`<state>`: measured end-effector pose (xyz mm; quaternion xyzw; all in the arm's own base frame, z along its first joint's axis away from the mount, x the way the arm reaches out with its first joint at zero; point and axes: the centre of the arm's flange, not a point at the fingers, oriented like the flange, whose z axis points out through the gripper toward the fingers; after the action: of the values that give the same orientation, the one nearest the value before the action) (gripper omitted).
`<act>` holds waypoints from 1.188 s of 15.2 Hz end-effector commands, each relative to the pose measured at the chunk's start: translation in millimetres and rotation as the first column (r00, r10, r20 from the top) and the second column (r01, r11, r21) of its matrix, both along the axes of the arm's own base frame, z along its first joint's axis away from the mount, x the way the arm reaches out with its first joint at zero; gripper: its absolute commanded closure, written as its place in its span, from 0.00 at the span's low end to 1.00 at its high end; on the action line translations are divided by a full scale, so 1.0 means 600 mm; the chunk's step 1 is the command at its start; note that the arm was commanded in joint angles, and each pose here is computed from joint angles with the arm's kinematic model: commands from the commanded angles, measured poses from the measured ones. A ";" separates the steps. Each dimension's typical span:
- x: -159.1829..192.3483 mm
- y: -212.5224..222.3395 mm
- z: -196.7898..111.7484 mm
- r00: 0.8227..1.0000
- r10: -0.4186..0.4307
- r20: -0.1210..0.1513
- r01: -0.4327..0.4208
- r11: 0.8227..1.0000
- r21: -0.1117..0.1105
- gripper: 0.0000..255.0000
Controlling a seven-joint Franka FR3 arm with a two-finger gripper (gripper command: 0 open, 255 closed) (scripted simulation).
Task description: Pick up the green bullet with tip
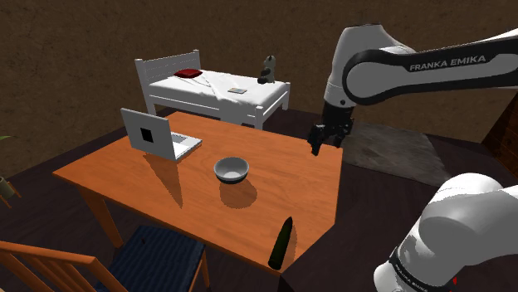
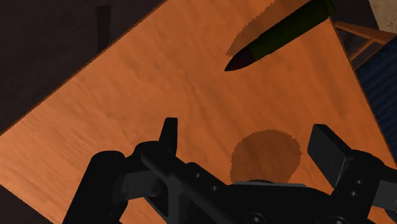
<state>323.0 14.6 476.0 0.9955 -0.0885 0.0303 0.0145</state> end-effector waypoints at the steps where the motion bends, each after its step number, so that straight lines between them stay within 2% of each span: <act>1: 0.000 0.014 -0.043 0.998 -0.069 -0.006 0.069 0.998 0.005 0.00; 5: 0.010 0.036 -0.127 0.980 -0.198 -0.023 0.199 0.980 0.015 0.00; 9: 0.021 0.057 -0.212 0.945 -0.324 -0.042 0.325 0.945 0.021 0.00; 13: 0.034 0.078 -0.296 0.894 -0.444 -0.061 0.446 0.895 0.025 0.00; 18: 0.052 0.103 -0.401 0.808 -0.582 -0.086 0.586 0.810 0.027 0.00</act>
<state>352.0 75.4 250.0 0.9278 -0.3729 -0.0125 0.0025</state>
